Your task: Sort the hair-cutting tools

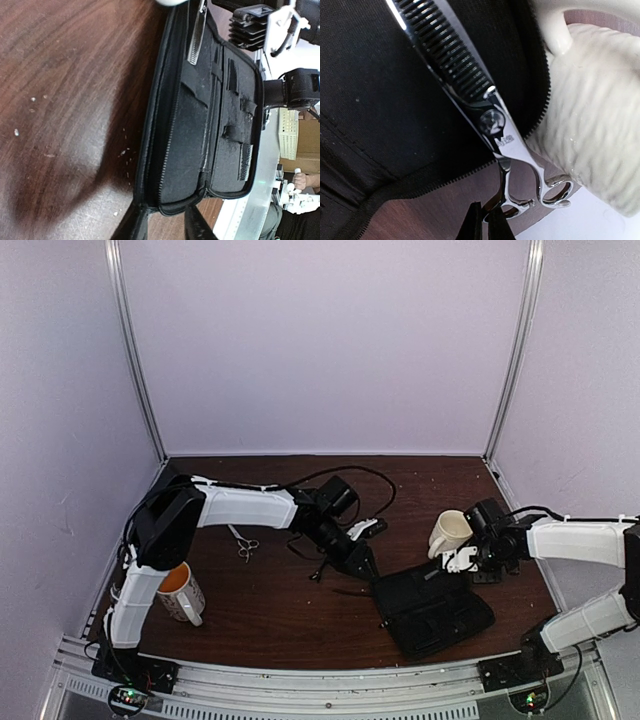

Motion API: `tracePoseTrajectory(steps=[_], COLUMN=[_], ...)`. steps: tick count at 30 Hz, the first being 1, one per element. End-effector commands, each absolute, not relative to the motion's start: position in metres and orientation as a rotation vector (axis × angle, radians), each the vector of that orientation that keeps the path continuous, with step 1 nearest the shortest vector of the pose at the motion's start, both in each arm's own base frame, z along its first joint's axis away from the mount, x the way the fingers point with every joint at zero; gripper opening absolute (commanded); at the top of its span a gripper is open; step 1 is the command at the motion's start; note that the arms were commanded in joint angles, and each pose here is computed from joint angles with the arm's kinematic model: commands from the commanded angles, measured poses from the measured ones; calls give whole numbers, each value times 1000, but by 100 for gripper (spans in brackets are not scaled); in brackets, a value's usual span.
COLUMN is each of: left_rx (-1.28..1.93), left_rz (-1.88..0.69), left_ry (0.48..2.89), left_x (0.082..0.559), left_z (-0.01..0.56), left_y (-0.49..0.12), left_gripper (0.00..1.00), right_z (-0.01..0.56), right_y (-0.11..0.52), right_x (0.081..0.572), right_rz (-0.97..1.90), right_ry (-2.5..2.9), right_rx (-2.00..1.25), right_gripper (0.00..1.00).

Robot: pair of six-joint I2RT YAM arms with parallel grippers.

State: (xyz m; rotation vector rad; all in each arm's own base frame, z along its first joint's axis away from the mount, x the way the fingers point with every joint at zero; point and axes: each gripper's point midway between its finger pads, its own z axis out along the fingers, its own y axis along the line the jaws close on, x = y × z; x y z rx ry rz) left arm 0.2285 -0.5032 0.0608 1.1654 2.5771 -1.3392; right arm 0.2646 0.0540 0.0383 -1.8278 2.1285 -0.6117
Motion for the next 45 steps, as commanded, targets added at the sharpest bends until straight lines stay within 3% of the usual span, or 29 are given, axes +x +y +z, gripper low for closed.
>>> tracePoseTrajectory(steps=[1,3,6,16,21,30,40,45], left_rx=[1179,1176,1165,1154,1154,1188,1212,1195], left_rz=[-1392,-1389,-1374,-1382,-1341,-1376,-1366,-1361], left_ry=[2561,2571,2585,2622,2650,2617,2569,2577], left_x=[229,229,231,230,230,229,233,233], left_z=[59,55,52,44,39,42,51,55], left_y=[-510,-510,-510,-511,-507,-511,-514,-513], left_gripper=[26,27,38,37,42,12,0,0], right_z=[34,34,31,32,31,31,35,49], right_y=[60,64,68,79,81,99,116,108], right_x=[264,263,261,261,261,264,267,265], right_rz=[-621,-613,-608,-606,-599,-552,-570,-668], right_ry=[2119,2116,2109,2097,2099,2083,2065,2085], right_rx=[-1823,-1824,-1834,-1806,-1801,-1773,-1709,-1648], right_gripper=[0,0,0,0,0,0,0,0])
